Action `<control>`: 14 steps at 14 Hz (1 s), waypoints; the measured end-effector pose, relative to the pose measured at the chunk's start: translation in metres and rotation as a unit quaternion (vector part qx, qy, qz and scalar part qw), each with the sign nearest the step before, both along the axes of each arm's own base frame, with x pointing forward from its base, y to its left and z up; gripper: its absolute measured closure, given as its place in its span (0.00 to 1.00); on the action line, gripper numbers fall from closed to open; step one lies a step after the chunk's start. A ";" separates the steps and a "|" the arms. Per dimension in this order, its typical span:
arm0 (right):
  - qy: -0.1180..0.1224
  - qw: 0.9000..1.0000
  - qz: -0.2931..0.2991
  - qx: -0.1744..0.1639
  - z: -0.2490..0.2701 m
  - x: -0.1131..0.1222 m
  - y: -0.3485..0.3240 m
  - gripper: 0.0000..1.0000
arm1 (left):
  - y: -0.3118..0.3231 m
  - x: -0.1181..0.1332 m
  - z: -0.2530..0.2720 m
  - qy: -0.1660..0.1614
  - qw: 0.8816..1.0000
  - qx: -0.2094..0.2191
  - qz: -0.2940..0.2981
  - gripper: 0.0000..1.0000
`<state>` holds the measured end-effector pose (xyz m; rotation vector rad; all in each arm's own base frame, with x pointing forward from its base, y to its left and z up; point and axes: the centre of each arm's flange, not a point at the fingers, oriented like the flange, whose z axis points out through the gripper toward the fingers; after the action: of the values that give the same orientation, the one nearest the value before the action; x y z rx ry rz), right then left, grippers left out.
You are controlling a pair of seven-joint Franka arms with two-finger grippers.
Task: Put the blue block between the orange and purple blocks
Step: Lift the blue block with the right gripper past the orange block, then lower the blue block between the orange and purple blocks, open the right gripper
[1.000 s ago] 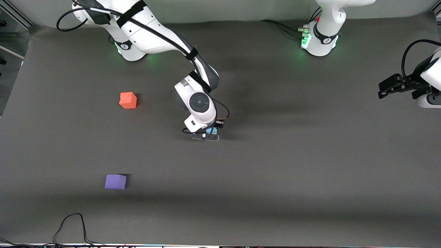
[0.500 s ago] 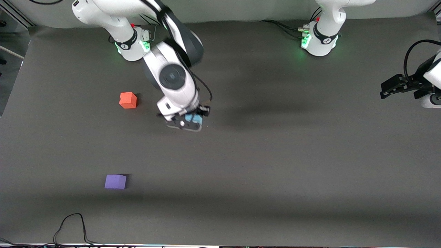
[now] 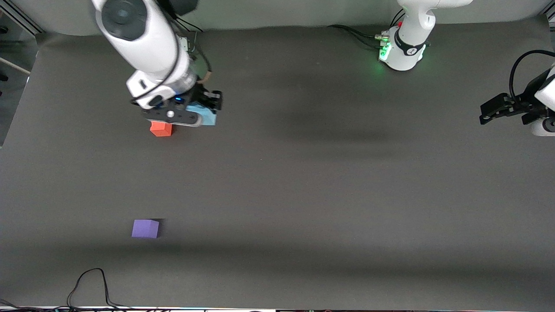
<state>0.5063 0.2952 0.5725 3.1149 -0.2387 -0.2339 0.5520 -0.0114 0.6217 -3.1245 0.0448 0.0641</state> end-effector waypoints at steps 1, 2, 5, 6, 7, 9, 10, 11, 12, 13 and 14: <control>0.004 1.000 0.009 0.001 -0.001 0.007 -0.023 0.43 | 0.000 0.000 0.000 0.000 1.000 0.000 0.000 0.00; 0.010 1.000 0.018 0.004 -0.004 0.015 -0.053 0.43 | -0.001 0.000 0.000 0.000 1.000 0.000 -0.001 0.00; 0.021 0.999 0.034 0.024 -0.009 0.033 -0.167 0.43 | -0.001 0.000 0.000 -0.001 1.000 0.000 -0.001 0.00; 0.021 0.998 0.038 0.033 -0.008 0.035 -0.205 0.43 | -0.001 0.000 0.000 -0.001 1.000 0.000 -0.001 0.00; 0.020 0.998 0.041 0.041 -0.008 0.036 -0.240 0.43 | -0.001 0.000 0.000 -0.001 1.000 0.000 0.000 0.00; 0.017 0.998 0.039 0.053 -0.010 0.036 -0.292 0.43 | 0.000 0.000 0.000 0.000 1.000 0.000 0.000 0.00; 0.013 0.998 0.037 0.054 -0.015 0.036 -0.303 0.43 | 0.000 0.000 0.000 0.000 1.000 0.000 0.000 0.00; 0.009 0.998 0.035 0.054 -0.025 0.038 -0.306 0.43 | 0.000 0.000 0.000 0.000 1.000 -0.001 0.000 0.00; 0.004 0.998 0.035 0.052 -0.038 0.040 -0.305 0.43 | 0.000 0.000 0.000 0.000 1.000 -0.002 0.000 0.00; 0.000 0.998 0.036 0.049 -0.055 0.042 -0.302 0.43 | 0.000 0.000 0.000 0.000 1.000 -0.003 0.001 0.00; -0.002 0.998 0.035 0.046 -0.075 0.043 -0.301 0.43 | 0.000 0.000 0.000 0.000 1.000 -0.004 0.001 0.00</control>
<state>0.5491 -0.0054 0.4975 3.2077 -0.1219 -0.2441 0.5520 -0.0116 0.6215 -3.1328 0.0432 0.0643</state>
